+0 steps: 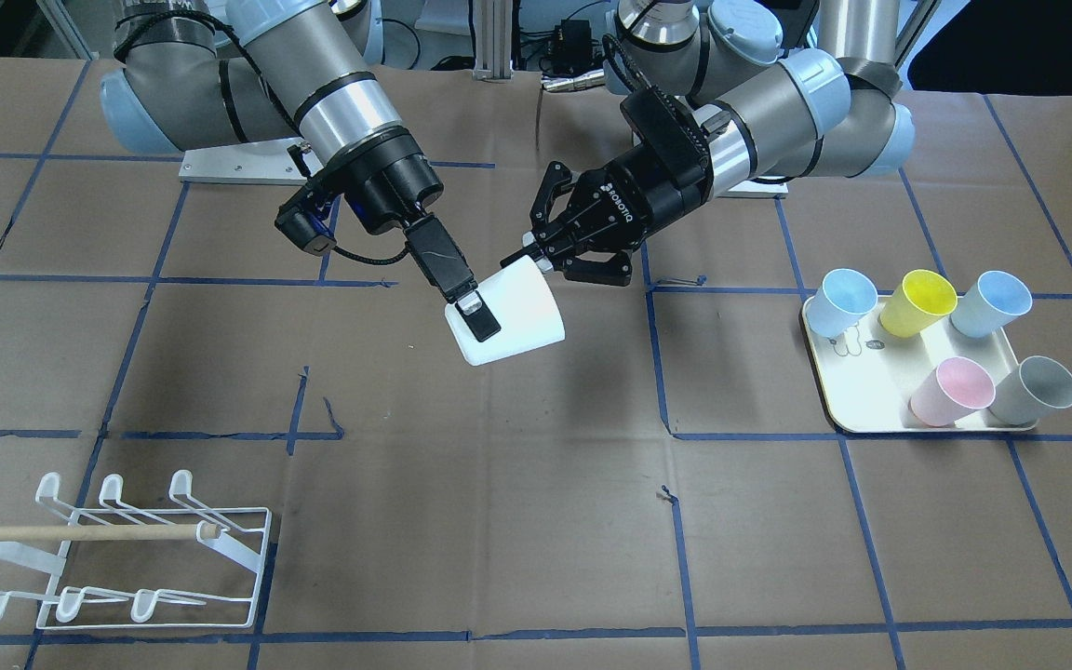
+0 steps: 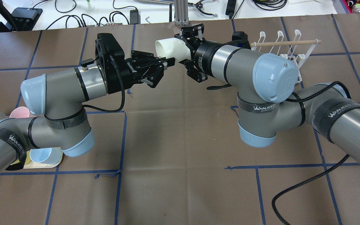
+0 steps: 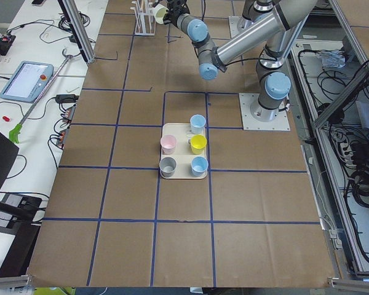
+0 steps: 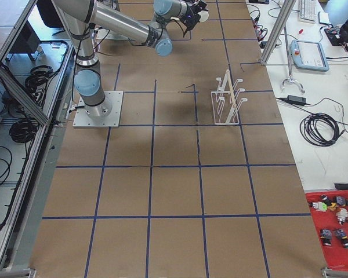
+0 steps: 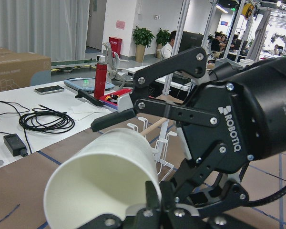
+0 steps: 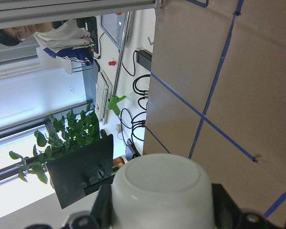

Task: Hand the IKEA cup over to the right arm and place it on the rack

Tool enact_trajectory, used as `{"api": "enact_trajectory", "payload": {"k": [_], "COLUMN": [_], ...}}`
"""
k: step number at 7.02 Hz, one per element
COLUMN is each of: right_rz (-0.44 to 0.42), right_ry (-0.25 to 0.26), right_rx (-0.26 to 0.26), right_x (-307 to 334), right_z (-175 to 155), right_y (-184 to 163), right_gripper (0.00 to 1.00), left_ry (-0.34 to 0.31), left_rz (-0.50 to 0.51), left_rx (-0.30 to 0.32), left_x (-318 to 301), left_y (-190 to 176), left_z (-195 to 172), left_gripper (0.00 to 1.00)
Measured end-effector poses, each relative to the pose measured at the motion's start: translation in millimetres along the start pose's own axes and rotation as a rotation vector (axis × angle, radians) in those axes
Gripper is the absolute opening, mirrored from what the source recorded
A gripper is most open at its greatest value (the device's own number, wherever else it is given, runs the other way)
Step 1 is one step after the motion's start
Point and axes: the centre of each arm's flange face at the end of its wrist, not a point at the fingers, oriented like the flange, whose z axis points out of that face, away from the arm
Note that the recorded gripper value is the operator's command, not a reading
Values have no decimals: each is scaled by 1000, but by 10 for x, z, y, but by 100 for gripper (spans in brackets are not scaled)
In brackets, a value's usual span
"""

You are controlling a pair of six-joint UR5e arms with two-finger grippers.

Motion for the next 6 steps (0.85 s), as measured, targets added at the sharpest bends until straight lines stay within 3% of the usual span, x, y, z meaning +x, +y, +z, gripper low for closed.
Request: {"api": "enact_trajectory", "payload": {"k": [1,2,3,4,6], "right_rz": [-3,-5,-6,-7,-10], "right_ry": [0,1,1,0,-4], "right_rx": [-1,-3,-3,-3,-1], "right_x": [-1,0,-1,-4,-20], "right_z": [-1,0,0,-5,-10], "right_y": [0,1,2,4,-8], "right_gripper": [46,45,44,43,38], "left_ry": [0,-1,-4,-8,-13], "left_rz": [0,0,3,8,16], "left_rx": [0,0,-1,0,1], "left_x": [-2,-4,-6,-7,-2], "left_y": [0,0,-4,-10,-28], "left_z": [1,2,2,-2,-10], "left_gripper": [31,60,80,92,99]}}
